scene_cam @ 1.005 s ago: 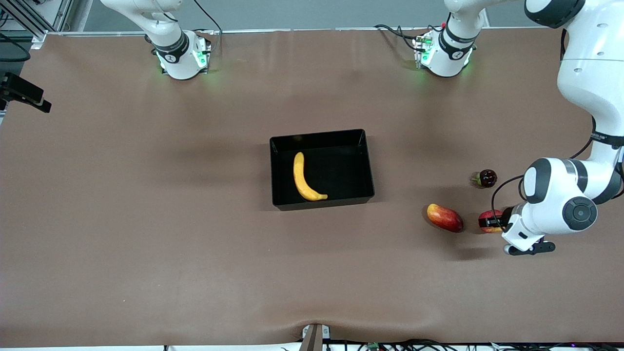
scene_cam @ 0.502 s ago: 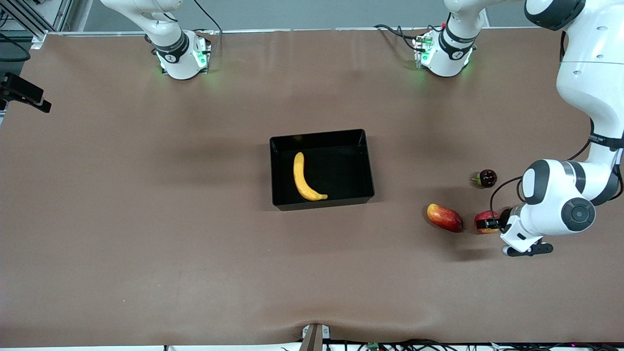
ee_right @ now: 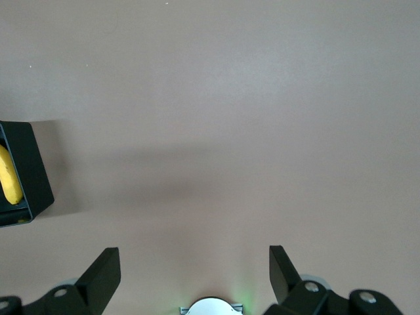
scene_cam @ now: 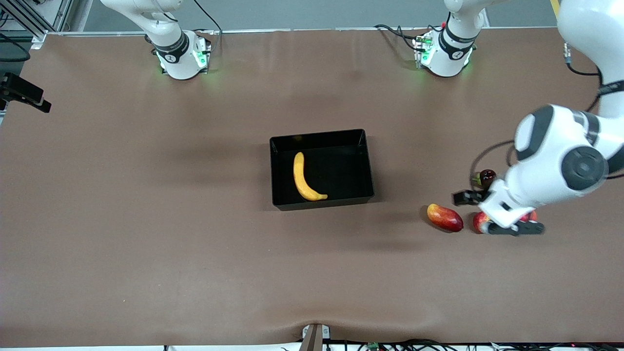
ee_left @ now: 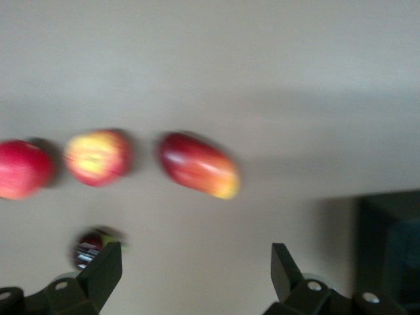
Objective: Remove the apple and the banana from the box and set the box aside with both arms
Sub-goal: 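Reach the left gripper into the box and grasp the banana, then carry the banana out with the left gripper while the right gripper reaches the box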
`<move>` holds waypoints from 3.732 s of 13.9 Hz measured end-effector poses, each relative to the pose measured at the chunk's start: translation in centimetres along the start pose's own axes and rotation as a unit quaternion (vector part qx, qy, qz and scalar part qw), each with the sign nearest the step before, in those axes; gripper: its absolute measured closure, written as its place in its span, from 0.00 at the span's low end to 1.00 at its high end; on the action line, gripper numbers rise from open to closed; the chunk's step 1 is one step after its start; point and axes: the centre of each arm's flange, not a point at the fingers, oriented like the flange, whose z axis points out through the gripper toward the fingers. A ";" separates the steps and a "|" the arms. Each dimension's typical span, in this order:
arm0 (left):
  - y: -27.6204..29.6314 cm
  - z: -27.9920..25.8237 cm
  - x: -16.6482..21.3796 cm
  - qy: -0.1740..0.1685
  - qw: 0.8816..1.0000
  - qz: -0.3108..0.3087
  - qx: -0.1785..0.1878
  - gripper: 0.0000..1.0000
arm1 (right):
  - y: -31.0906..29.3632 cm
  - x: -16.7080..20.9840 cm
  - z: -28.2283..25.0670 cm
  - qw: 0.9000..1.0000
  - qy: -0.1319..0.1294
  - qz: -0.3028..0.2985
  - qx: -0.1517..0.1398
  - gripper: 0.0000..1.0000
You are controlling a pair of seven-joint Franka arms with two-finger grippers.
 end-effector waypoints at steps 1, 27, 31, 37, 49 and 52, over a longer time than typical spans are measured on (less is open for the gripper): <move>3.4 0.5 -1.0 -0.006 1.000 0.000 -0.004 0.00 | 0.0 0.0 0.0 1.000 0.000 0.000 0.000 0.00; 39.8 27.2 -11.2 0.076 0.985 -0.152 -0.039 0.41 | -0.1 0.2 0.3 1.000 -0.004 -0.001 0.000 0.00; 40.3 25.2 -10.6 0.087 0.985 -0.141 -0.049 0.61 | -0.1 0.5 0.8 1.000 -0.009 -0.001 0.000 0.00; 39.5 11.9 -10.6 0.109 0.987 -0.115 -0.024 0.61 | -1.1 2.5 3.8 0.999 -0.038 -0.021 0.000 0.00; 4.2 -0.8 5.1 0.085 0.957 -0.277 -0.018 0.61 | -22.3 6.0 17.1 0.994 -0.082 -0.066 0.038 0.00; -4.1 2.2 8.3 0.098 0.936 -0.336 -0.033 0.61 | -28.9 4.7 20.6 0.997 -0.057 -0.045 0.036 0.00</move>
